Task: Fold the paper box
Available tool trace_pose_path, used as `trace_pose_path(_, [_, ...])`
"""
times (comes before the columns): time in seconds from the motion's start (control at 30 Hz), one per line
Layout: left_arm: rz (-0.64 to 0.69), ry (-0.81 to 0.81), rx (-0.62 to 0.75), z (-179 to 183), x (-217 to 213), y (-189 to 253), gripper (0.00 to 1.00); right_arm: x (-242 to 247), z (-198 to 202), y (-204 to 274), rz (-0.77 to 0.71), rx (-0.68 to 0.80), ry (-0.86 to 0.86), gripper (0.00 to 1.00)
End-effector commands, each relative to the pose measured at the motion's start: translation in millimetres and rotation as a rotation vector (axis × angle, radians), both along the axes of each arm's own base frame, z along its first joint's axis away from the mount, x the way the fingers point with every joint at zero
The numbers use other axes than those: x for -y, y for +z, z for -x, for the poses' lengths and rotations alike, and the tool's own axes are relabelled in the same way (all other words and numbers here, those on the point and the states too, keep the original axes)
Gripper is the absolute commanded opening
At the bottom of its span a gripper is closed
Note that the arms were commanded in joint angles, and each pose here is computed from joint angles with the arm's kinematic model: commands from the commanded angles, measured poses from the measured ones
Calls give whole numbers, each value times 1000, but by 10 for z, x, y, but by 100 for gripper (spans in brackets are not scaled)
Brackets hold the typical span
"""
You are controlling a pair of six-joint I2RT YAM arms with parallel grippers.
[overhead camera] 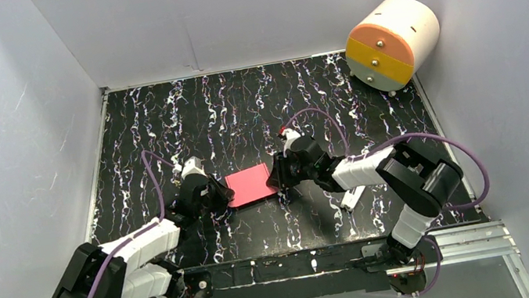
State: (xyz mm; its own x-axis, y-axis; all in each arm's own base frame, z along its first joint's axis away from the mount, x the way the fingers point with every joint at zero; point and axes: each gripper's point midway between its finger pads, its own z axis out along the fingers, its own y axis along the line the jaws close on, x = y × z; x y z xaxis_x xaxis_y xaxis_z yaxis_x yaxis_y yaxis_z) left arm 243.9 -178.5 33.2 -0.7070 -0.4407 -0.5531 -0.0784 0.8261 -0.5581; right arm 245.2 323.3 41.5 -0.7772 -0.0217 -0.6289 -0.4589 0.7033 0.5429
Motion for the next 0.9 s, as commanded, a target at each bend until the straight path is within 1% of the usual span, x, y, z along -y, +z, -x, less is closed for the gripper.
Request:
trace_pose_path(0.0, [-121,-31,-132,281,-188,-372,13,-44,95,-128,-33,-30,37,33])
trace_pose_path(0.17, [-123,-41,-142,301,-183,-404,13,132,239,-530,30,-97,30,19])
trace_pose_path(0.27, [-133,-44,-153,331,-204,-444,13,245,361,-752,75,-146,35,13])
trace_pose_path(0.37, [-143,-44,-160,360,-229,-487,12,332,438,-870,108,-173,31,10])
trace_pose_path(0.47, [-165,-55,-160,360,-249,-531,5,366,448,-894,134,-175,29,7])
trace_pose_path(0.53, [-166,-70,-160,343,-221,-549,2,363,433,-861,137,-166,30,7])
trace_pose_path(0.6, [-163,-81,-169,333,-187,-578,1,323,411,-782,122,-154,37,7])
trace_pose_path(0.73, [-48,-77,-136,259,-5,-462,3,266,356,-582,82,-123,31,7])
trace_pose_path(0.77, [-39,-72,-119,225,10,-416,3,260,324,-510,72,-107,18,7])
trace_pose_path(0.8, [-43,-71,-105,185,16,-373,5,258,299,-455,65,-93,9,9])
trace_pose_path(0.87, [-63,-71,-79,111,12,-289,9,241,243,-334,53,-63,3,17])
